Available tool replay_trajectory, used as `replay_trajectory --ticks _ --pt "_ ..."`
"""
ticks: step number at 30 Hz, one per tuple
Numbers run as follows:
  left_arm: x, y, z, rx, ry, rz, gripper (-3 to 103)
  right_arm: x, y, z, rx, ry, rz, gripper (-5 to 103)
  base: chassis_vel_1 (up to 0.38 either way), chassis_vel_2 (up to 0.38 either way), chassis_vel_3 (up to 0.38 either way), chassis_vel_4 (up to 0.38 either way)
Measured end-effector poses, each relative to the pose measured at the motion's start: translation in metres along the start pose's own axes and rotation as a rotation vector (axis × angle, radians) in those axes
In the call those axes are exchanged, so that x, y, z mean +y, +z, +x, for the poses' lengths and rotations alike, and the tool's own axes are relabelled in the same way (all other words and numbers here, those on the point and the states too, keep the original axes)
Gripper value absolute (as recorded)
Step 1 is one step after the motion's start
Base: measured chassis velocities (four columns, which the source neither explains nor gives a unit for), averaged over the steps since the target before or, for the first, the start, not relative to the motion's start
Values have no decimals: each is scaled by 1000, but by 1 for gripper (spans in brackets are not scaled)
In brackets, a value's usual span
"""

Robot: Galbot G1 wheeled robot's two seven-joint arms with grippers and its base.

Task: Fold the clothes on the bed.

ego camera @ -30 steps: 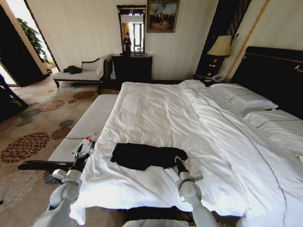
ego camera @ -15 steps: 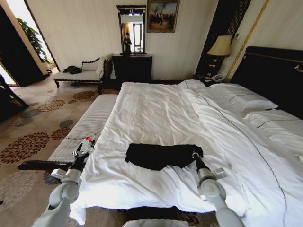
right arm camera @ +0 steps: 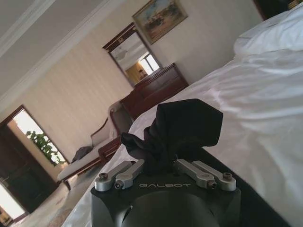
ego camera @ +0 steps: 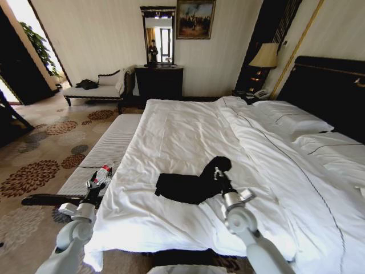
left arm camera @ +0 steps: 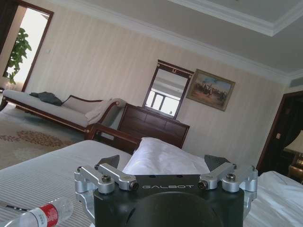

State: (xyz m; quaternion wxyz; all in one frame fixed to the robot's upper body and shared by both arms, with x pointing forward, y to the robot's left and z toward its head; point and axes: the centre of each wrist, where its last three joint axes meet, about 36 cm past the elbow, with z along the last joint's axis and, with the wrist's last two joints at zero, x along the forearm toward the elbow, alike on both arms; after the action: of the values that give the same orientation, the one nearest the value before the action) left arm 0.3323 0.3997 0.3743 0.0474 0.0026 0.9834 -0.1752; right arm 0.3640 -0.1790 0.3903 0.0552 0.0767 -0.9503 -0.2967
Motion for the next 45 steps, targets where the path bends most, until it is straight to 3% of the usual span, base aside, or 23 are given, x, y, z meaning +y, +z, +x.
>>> replay_trajectory --ticks 2,7,14,27,31,32,36,38,40,41,45 --pt "4 2 2 6 -11 -2 100 12 34 -10 38 -67 43 9 0 0 0 0" --pt "8 3 2 9 -23 -4 100 24 60 -31 54 -124 42 9 0 0 0 0" --pt "11 4 2 11 -30 -5 100 36 71 -40 61 -162 25 9 0 0 0 0" --pt "5 8 1 11 -23 6 100 40 103 -17 124 -169 70 6 0 0 0 0" --pt "4 8 3 12 -22 6 100 44 106 -17 109 -178 87 15 0 0 0 0" --pt "4 7 4 11 -24 4 100 47 106 -16 88 -196 92 26 0 0 0 0" --pt "6 7 6 10 -26 2 100 57 103 -14 16 -271 98 37 0 0 0 0" --pt "6 7 6 11 -27 3 100 61 99 -14 -22 -311 99 48 0 0 0 0" --pt "6 7 6 11 -27 3 100 62 97 -14 -37 -326 96 48 0 0 0 0" --pt "6 8 7 12 -28 4 100 64 93 -13 -58 -350 92 59 0 0 0 0" --pt "7 10 7 17 -32 5 100 64 88 -13 -85 -380 100 65 0 0 0 0"
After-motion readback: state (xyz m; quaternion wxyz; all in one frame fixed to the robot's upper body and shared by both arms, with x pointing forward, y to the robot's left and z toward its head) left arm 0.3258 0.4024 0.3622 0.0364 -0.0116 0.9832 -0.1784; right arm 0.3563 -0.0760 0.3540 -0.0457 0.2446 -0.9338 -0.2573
